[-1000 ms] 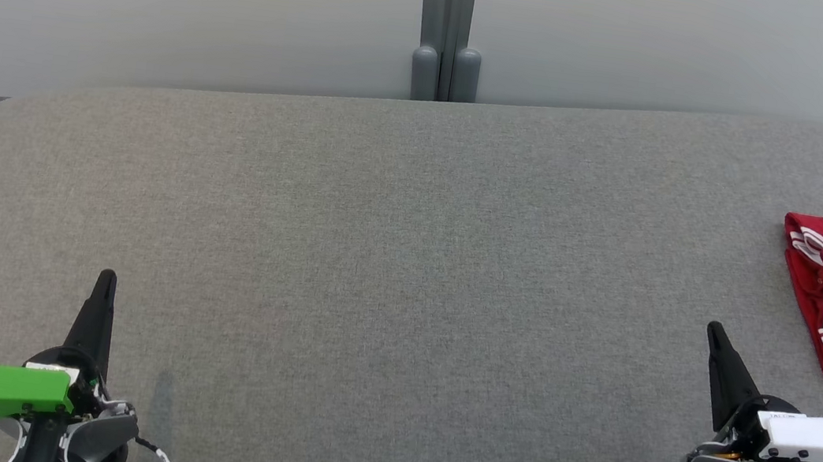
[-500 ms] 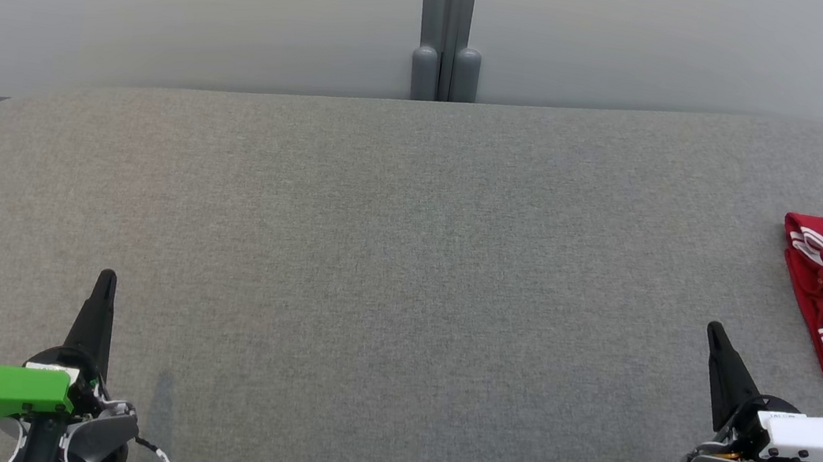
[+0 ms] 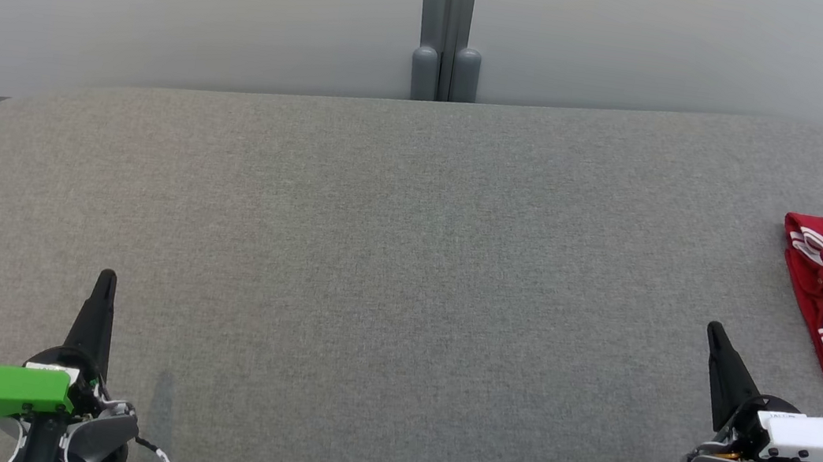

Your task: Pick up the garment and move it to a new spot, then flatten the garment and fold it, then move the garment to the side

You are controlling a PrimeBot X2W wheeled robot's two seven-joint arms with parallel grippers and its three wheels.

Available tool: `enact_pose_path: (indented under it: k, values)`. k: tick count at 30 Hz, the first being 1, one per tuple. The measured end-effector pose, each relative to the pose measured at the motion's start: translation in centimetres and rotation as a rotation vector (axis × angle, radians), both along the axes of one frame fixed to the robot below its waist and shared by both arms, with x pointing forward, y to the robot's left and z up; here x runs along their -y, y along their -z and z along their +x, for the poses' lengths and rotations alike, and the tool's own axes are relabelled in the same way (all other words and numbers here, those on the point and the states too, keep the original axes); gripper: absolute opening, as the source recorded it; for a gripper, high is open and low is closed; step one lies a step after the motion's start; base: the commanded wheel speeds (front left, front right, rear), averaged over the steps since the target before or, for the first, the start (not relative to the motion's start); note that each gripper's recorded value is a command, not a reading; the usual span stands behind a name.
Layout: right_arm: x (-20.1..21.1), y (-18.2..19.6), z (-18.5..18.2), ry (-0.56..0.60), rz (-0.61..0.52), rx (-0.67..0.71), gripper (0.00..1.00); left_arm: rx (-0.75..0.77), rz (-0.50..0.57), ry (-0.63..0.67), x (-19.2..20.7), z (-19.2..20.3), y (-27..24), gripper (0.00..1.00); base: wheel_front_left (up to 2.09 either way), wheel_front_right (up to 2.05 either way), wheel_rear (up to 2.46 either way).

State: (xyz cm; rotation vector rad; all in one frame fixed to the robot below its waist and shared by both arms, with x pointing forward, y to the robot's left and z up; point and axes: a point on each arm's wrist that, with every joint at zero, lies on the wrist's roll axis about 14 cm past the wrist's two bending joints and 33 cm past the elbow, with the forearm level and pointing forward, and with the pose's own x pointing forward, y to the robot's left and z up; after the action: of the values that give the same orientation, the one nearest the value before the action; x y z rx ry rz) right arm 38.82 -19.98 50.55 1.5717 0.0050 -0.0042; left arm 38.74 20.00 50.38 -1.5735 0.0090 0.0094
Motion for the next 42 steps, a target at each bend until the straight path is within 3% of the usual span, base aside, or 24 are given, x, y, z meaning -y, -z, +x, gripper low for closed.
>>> enact_pose_path:
  k: [42]
  values:
    - [-0.01,-0.01,0.00,0.000,0.000,0.000,0.00,0.000,0.000,0.000,0.01,0.00,0.00,0.00,0.00,0.00,0.00]
